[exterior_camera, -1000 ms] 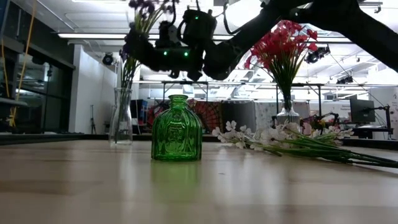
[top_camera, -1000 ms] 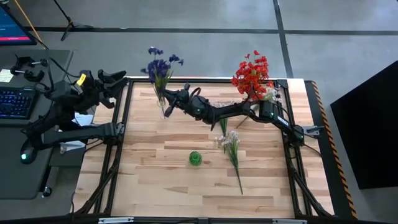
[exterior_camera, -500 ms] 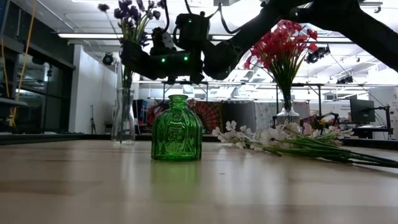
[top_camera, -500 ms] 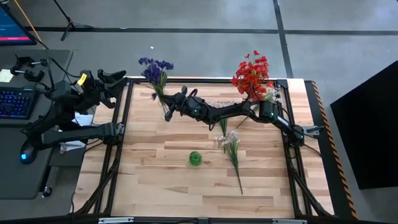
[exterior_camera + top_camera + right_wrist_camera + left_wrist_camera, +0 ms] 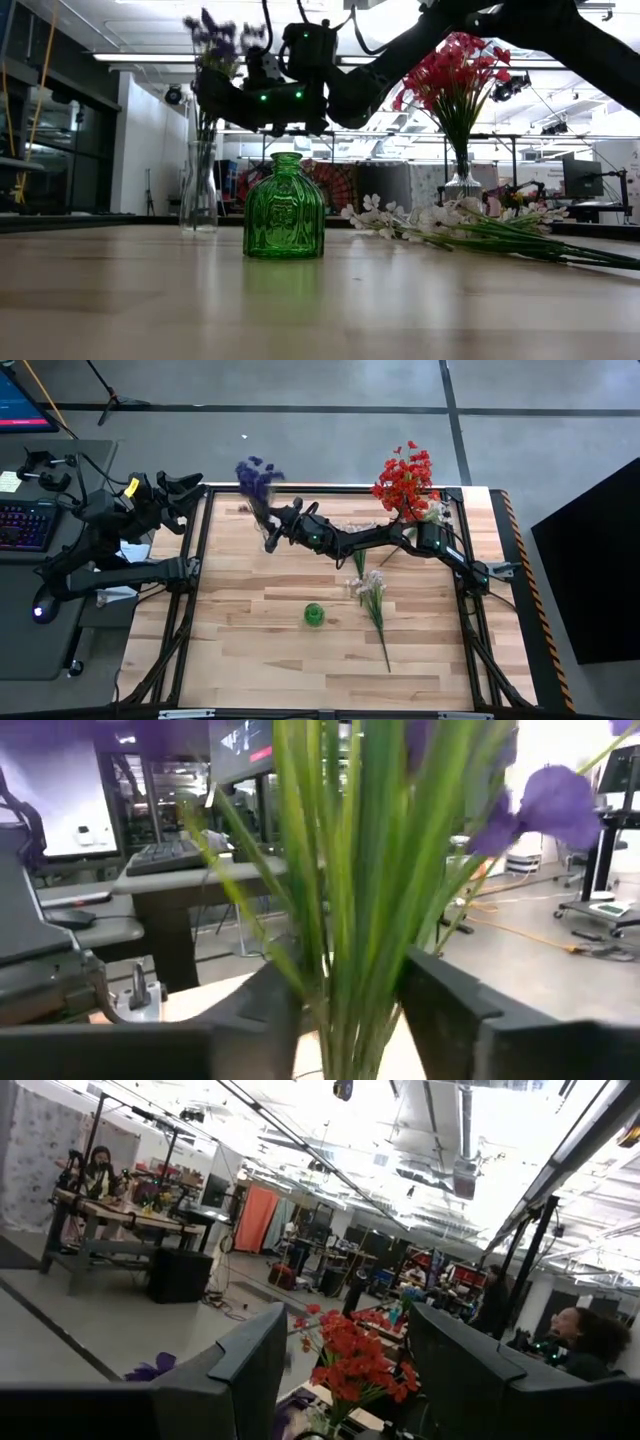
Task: Sort flowers into vase by color
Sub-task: Put the violet flowers into the top left transparent vase, then put the bottom right white flowers into the green flower vase
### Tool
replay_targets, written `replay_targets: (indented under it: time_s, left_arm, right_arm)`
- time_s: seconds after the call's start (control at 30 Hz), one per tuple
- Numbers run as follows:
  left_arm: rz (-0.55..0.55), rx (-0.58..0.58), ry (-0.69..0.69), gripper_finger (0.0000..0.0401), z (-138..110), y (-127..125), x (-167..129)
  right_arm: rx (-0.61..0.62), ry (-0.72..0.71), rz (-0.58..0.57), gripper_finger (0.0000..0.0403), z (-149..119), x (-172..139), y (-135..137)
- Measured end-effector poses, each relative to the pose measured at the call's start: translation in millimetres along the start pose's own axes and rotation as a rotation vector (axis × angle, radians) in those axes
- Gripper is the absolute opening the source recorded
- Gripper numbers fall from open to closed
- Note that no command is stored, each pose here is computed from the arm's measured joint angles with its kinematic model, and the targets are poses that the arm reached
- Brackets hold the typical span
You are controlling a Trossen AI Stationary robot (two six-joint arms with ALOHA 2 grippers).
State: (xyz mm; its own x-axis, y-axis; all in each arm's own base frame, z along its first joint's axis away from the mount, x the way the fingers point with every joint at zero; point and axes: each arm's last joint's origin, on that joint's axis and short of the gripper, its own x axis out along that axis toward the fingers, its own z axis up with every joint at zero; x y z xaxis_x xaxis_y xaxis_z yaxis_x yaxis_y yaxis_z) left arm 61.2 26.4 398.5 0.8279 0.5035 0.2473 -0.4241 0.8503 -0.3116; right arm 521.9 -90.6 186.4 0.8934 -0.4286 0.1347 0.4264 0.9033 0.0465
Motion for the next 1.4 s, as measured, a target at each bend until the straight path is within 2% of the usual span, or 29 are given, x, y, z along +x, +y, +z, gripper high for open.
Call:
replay_targets:
  time_s: [0.17,0.33,0.43,0.6,0.8,0.97,1.23,1.4]
  left_arm:
    - [0.008,-0.001,-0.010,0.0197,0.8,0.1,0.0]
    - [0.008,0.005,-0.012,0.0197,1.1,0.1,-0.6]
    - [0.013,0.016,-0.013,0.0197,3.4,0.0,-1.7]
    - [0.018,0.036,-0.036,0.0197,14.3,-1.6,-6.2]
    - [0.043,0.044,-0.076,0.0197,25.6,-2.6,-10.8]
    - [0.048,0.051,-0.054,0.0197,23.4,-2.1,-10.4]
    - [0.058,0.051,-0.056,0.0197,23.5,-1.8,-10.4]
    - [0.055,0.053,-0.045,0.0197,22.2,-2.2,-8.0]
  right_arm:
    - [0.082,0.001,0.011,0.0198,-0.1,-0.5,1.9]
    - [0.092,0.038,0.023,0.0226,-0.5,-2.7,9.1]
    - [0.075,0.135,0.022,0.0229,1.8,-5.1,11.6]
    - [0.094,0.277,0.026,0.0229,21.8,-10.5,8.2]
    - [0.021,0.326,0.035,0.0229,52.5,-18.1,6.0]
    - [-0.016,0.407,0.035,0.0229,71.5,-27.7,3.1]
    - [-0.101,0.637,0.050,0.0229,109.3,-59.6,-6.2]
    - [-0.062,0.825,0.046,0.0229,124.3,-87.9,-11.9]
